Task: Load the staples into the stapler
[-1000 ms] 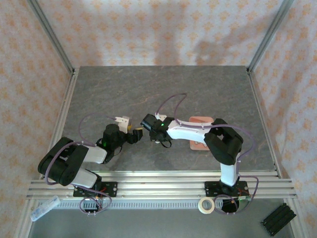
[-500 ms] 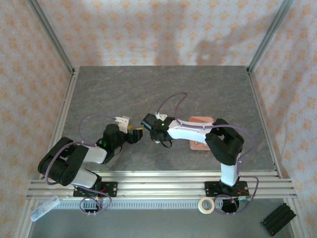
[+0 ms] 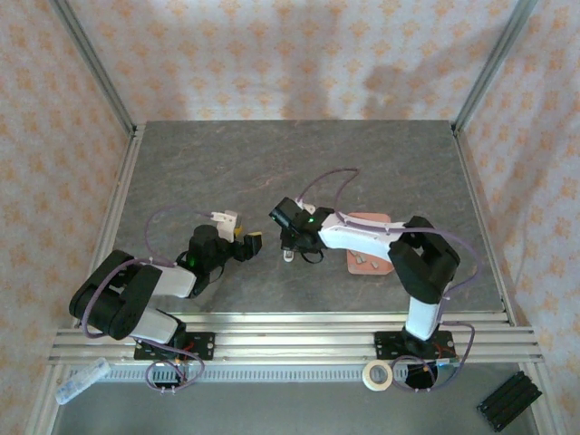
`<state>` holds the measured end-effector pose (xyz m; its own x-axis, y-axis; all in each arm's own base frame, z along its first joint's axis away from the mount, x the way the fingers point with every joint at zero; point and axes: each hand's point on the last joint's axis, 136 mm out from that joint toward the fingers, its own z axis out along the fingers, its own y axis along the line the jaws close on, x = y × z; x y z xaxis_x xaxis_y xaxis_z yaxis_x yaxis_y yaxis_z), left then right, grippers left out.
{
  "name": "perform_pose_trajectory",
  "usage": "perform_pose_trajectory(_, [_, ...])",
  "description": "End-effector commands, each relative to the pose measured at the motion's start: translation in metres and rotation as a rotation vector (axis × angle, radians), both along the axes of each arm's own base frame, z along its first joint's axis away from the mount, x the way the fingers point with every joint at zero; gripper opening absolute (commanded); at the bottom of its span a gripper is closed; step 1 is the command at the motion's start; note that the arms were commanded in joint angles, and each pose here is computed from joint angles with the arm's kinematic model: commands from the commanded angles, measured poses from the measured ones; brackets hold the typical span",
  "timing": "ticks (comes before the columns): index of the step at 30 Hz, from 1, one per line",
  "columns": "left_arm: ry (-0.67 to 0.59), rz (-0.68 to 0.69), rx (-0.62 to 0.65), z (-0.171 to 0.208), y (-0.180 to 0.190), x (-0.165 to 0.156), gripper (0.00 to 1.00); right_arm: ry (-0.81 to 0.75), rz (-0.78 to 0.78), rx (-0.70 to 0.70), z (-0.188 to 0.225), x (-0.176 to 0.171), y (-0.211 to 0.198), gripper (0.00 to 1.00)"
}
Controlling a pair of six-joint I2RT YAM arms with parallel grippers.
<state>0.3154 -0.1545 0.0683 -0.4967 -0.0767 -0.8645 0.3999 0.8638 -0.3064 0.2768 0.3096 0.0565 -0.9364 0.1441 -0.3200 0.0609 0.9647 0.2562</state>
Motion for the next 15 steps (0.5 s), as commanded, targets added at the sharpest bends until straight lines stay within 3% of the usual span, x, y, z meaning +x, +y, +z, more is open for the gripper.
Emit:
perform_pose_trajectory(1, [-0.026, -0.027, -0.007, 0.007, -0.007, 0.003, 0.74, 0.046, -0.009, 0.002, -0.014, -0.005, 0.000, 0.15])
perform_pose_trajectory(15, [-0.021, -0.028, 0.001, 0.005, -0.007, 0.003, 0.75, 0.123, -0.013, 0.007, -0.034, -0.010, 0.002, 0.08])
